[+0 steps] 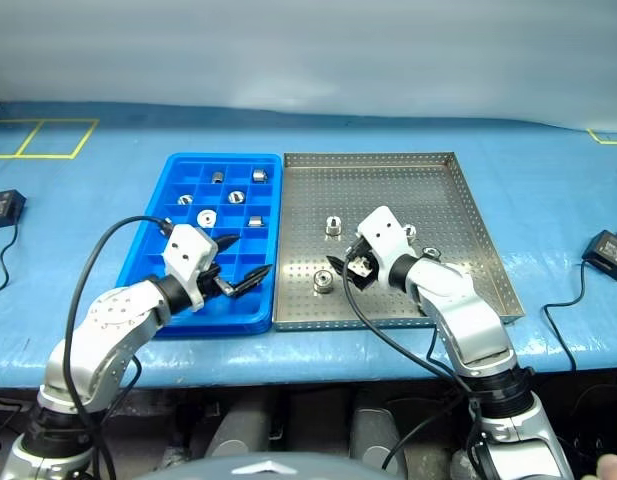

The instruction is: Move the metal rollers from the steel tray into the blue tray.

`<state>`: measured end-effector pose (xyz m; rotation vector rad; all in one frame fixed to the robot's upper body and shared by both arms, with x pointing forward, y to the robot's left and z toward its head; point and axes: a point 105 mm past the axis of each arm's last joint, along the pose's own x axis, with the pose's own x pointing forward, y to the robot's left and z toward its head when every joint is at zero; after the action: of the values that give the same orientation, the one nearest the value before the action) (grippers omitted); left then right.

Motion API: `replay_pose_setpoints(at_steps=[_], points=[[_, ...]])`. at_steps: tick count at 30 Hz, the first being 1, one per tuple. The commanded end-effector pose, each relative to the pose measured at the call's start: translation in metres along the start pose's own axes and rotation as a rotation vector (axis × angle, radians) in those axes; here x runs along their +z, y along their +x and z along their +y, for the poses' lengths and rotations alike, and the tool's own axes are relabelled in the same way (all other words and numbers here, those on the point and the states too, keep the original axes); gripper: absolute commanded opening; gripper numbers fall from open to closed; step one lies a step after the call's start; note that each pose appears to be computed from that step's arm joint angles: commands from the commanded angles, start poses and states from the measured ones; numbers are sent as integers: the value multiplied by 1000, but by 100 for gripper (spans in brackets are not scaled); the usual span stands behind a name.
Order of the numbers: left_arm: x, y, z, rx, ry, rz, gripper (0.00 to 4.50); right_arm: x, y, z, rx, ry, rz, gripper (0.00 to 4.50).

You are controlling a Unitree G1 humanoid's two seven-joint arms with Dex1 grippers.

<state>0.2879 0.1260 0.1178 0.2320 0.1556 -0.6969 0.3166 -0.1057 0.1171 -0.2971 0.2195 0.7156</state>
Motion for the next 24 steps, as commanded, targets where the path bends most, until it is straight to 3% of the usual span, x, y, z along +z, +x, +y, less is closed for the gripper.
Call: replay_pose_setpoints(at_steps=[1,11,19,24], points=[[13,-2,0,-7,39,-36,448,15,-4,-1,-10,-27,-62,450],[15,6,-4,-59,78,-14,448,15,-6,-2,-19,-26,-65,450],[33,37,-29,-301,250,40,448,18,-18,2,-12,-44,-93,450],[23,58,-26,-375,353,148,448,10,-31,15,29,-51,-67,450]])
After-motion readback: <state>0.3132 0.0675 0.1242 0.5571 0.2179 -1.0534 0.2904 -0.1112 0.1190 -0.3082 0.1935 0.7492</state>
